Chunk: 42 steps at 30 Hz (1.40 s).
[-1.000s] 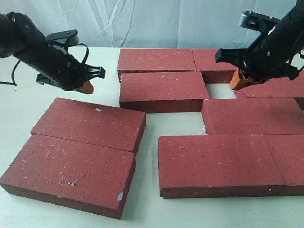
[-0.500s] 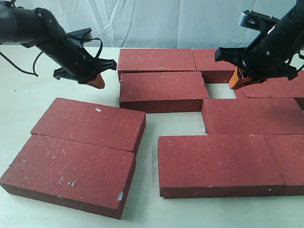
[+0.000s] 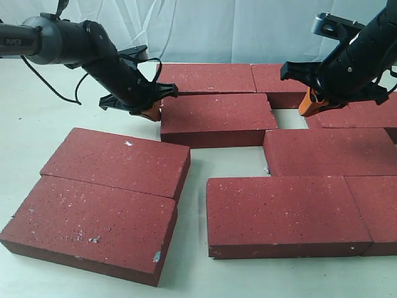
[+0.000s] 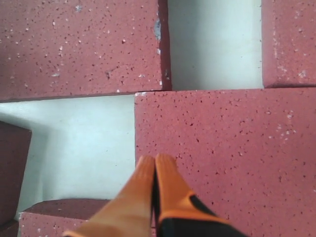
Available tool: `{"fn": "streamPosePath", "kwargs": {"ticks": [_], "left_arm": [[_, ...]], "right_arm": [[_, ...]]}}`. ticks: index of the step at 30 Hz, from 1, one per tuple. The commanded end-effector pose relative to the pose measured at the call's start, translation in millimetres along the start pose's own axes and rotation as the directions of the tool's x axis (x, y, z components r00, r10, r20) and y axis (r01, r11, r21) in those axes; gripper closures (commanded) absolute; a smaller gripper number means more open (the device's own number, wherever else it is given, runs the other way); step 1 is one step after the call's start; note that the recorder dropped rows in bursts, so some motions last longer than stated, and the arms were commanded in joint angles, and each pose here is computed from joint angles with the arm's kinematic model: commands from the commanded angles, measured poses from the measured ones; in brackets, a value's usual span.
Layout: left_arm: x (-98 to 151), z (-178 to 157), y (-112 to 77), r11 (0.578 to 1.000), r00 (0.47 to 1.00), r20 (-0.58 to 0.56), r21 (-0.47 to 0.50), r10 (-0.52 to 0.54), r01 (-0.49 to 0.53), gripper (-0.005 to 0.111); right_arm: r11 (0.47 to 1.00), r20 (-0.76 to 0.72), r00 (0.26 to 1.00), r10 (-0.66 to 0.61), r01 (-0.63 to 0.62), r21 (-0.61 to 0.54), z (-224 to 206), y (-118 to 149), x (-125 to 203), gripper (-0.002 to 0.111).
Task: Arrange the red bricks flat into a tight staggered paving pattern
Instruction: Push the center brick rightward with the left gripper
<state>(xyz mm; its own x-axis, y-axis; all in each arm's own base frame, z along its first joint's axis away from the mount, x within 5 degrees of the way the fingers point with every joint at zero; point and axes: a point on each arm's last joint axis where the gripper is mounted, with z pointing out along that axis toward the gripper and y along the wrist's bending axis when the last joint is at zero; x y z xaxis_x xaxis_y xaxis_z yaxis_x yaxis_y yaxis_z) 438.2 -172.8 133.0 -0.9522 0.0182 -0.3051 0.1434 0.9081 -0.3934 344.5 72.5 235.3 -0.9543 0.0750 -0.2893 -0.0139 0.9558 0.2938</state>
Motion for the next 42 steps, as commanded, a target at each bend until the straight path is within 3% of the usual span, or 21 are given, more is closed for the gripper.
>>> {"fn": "streamPosePath", "kwargs": {"ticks": [1, 8, 17, 42], "left_arm": [[-1.3, 4.9, -8.2, 1.000, 0.999, 0.029, 0.022, -0.016, 0.016, 0.107], [-4.3, 8.4, -17.4, 0.996, 0.994, 0.083, 0.069, -0.069, 0.063, 0.107], [4.6, 23.9, -43.6, 0.997, 0.994, 0.107, 0.080, -0.024, 0.015, 0.107], [13.2, 31.7, -81.5, 0.992, 0.984, 0.177, 0.121, -0.001, -0.021, 0.107]], "right_arm": [[1.000, 0.015, 1.000, -0.001, 0.001, 0.000, -1.3, -1.6, -1.0, 0.109], [1.000, 0.021, 1.000, -0.001, 0.001, 0.000, -1.3, -1.6, -1.6, 0.109], [1.000, 0.021, 1.000, -0.002, 0.002, 0.002, -1.3, -1.8, -1.5, 0.109], [1.000, 0.021, 1.000, -0.004, 0.003, 0.003, -1.3, -1.9, -1.5, 0.109]]}}
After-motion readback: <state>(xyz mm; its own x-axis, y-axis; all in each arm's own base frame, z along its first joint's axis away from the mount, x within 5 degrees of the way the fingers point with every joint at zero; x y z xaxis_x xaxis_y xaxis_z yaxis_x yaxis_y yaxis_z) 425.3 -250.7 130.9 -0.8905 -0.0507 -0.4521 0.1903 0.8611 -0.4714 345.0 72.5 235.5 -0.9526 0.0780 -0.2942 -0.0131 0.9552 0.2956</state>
